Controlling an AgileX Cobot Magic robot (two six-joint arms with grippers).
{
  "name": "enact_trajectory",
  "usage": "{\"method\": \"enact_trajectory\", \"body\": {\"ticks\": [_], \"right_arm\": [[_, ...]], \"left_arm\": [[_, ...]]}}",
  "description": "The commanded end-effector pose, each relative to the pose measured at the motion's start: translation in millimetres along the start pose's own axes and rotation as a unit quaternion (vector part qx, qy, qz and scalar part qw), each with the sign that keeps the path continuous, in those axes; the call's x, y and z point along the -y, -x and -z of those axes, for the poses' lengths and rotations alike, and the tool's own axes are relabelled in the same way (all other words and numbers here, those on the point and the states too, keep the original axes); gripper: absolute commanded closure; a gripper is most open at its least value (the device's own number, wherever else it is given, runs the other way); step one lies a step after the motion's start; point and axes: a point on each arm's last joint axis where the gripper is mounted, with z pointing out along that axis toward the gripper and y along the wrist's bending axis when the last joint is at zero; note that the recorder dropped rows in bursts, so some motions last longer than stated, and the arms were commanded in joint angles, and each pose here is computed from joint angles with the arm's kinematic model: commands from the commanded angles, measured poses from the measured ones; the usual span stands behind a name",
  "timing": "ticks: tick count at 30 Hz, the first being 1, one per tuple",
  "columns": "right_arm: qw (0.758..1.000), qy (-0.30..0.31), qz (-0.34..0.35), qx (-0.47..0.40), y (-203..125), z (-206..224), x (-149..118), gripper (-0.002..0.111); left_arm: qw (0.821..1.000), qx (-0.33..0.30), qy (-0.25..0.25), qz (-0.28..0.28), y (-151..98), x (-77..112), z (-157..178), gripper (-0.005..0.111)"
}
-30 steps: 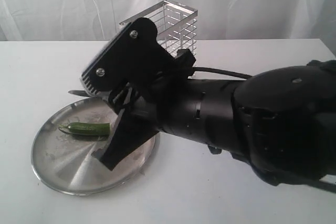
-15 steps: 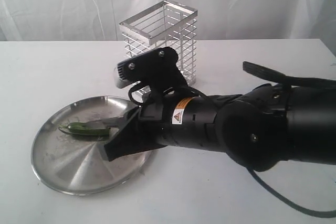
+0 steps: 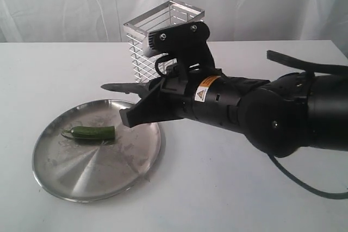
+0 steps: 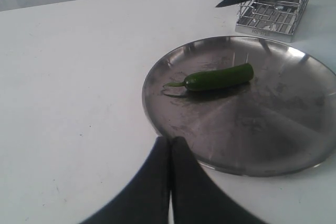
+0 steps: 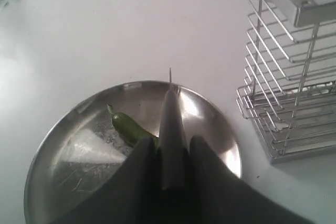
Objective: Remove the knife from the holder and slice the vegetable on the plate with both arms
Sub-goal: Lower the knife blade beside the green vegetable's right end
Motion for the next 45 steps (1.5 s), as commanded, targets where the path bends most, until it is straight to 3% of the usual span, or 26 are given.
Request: {"method": "enact_trajectory", "body": {"ticks": [1,5,9,31,45], "right_arm": [[0.999,0.013,-0.002,0.039,2.1,1.7,-0.3,0.108],[0.999,0.034,-0.002,-0.001,-7.0,-1.9,-3.9,0.108],[0.998,0.036,0.047,-0.038,-18.2,-7.6,-3.7,0.108],[0.994,0.019,-0.08,-0.072,-31.6,-16.3,-9.4,0.108],[0.99,0.02,-0.081,-0.117,-57.8,-34.2,-17.6,0.108]], "left_arm": [[1.0,0.0,0.001,0.003,-1.7,0.0,-0.3,0.107],[1.0,0.0,0.001,0.003,-1.7,0.0,-0.3,0.107],[1.0,0.0,0.001,0.003,-1.7,0.0,-0.3,0.107],[1.0,0.0,0.001,0.003,-1.7,0.0,-0.3,0.107],[1.0,0.0,0.001,0.003,-1.7,0.0,-0.3,0.107]]}}
